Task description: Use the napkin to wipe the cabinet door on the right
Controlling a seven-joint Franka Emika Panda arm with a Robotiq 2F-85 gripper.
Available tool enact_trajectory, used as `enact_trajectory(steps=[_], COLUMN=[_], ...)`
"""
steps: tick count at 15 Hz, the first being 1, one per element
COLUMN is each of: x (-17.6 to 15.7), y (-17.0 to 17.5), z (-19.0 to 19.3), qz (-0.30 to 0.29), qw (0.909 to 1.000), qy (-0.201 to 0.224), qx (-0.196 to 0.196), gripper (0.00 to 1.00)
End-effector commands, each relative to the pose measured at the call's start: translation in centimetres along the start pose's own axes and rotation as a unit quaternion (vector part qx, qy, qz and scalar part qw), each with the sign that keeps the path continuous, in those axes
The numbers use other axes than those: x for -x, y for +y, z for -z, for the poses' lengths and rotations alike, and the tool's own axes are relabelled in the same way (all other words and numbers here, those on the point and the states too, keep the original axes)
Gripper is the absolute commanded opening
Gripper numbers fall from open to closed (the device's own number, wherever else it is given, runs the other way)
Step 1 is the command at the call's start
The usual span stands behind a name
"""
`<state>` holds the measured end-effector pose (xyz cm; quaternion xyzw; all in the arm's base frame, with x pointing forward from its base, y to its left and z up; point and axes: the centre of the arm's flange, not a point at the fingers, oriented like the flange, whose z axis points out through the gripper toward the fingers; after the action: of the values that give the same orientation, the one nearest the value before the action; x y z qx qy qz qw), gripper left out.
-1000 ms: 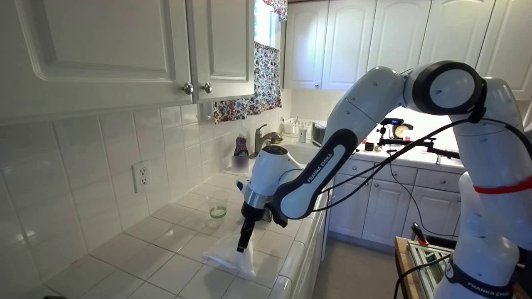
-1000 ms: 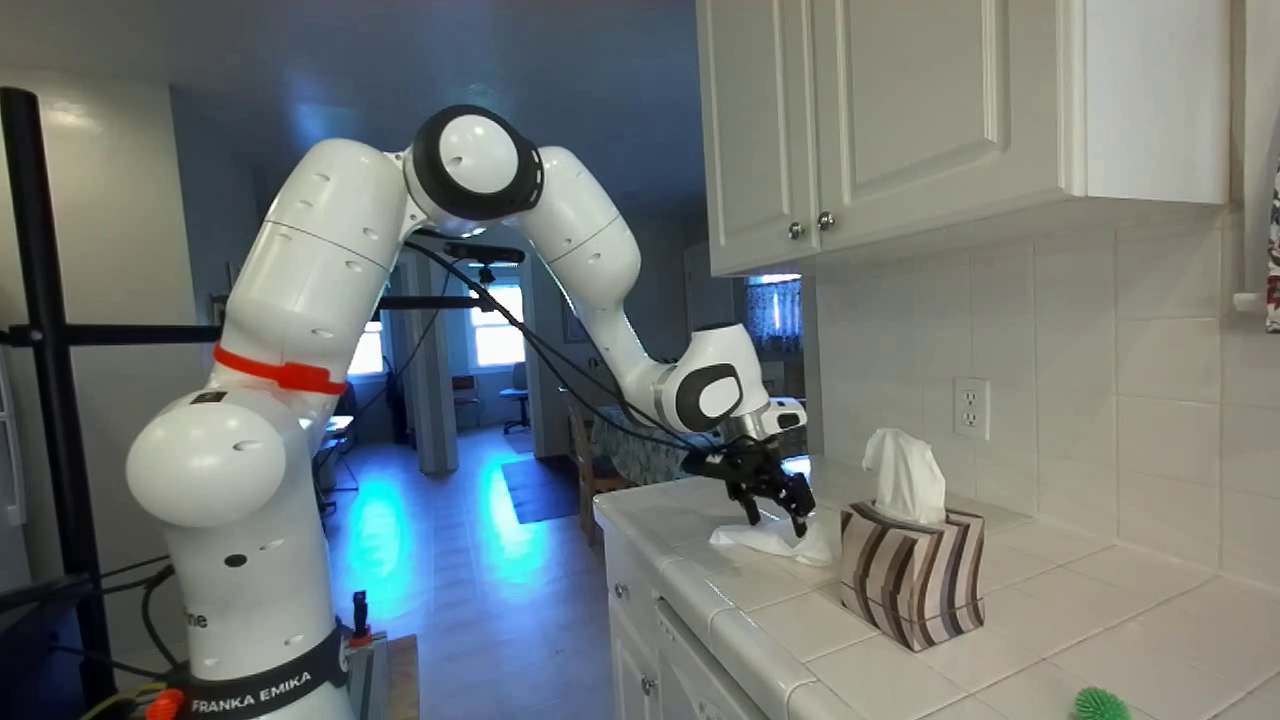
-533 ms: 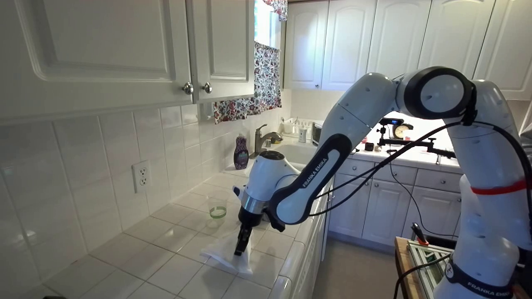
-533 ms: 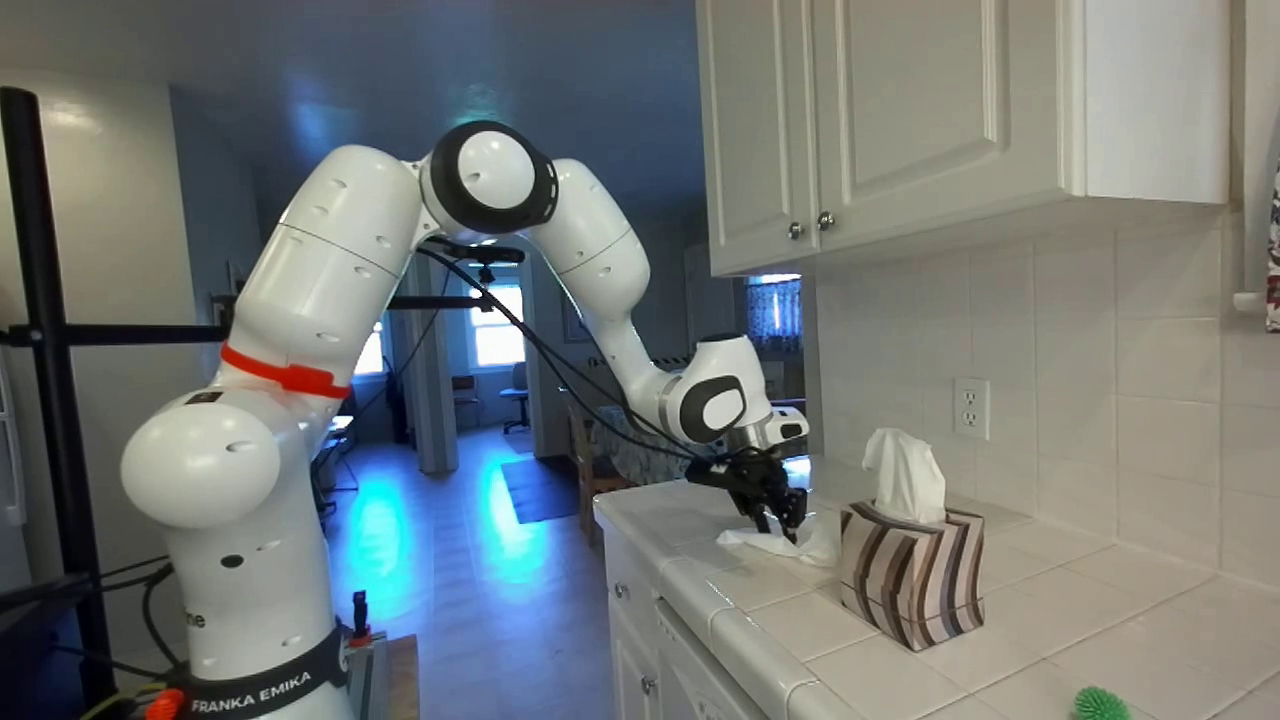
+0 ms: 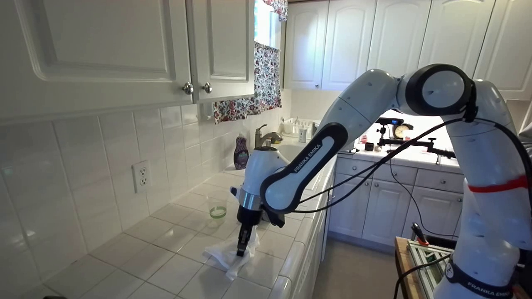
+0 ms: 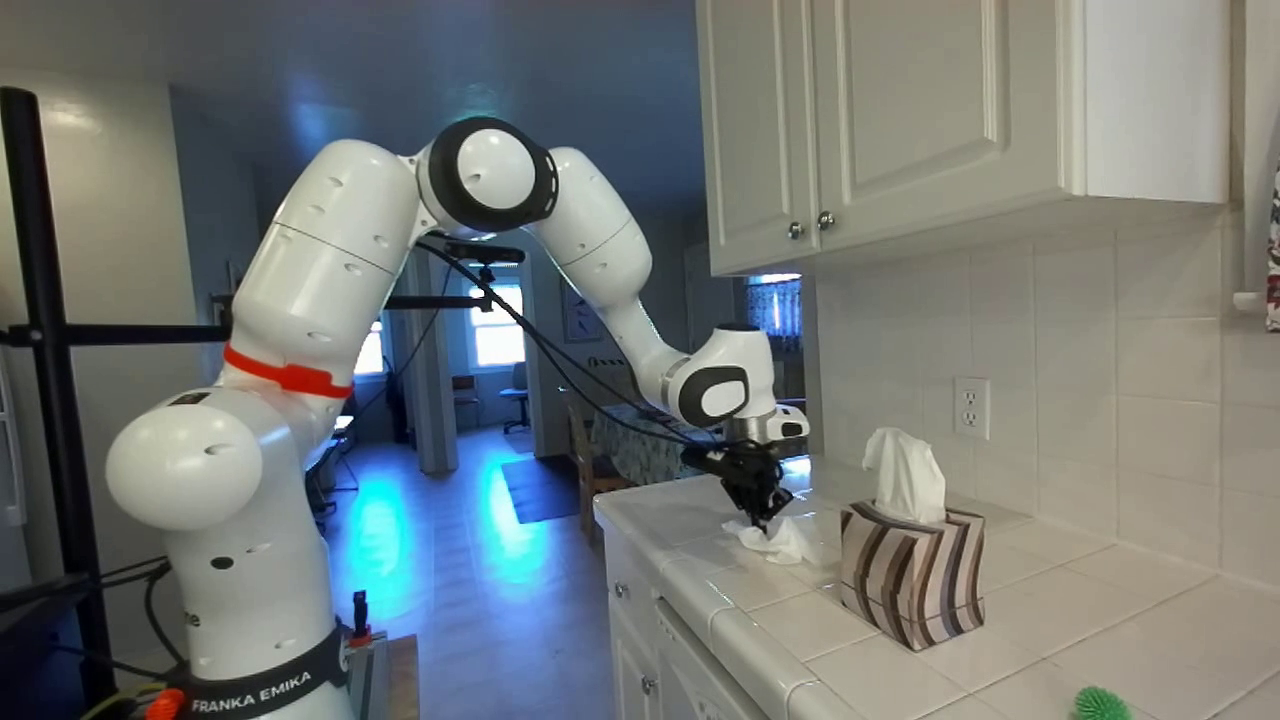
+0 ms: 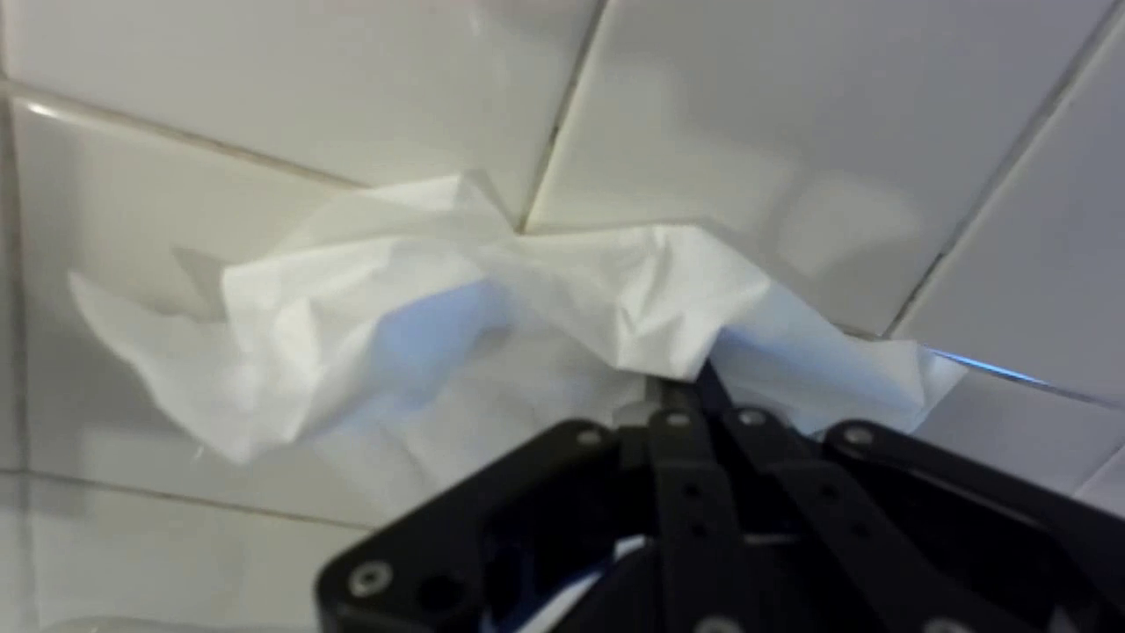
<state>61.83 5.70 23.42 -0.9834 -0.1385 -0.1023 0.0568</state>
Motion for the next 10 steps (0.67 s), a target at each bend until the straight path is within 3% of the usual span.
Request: enact_trajectory(steps=[1,10], x=[-0.2,0.6], y=[0.7,0.1], z=[2.5,10.4], qz=[-0.012,0.000], qw=[0.9999,0.9963], qy=[-0.010,0.055], qx=[-0.001,0.066], gripper=[0.00,0.00])
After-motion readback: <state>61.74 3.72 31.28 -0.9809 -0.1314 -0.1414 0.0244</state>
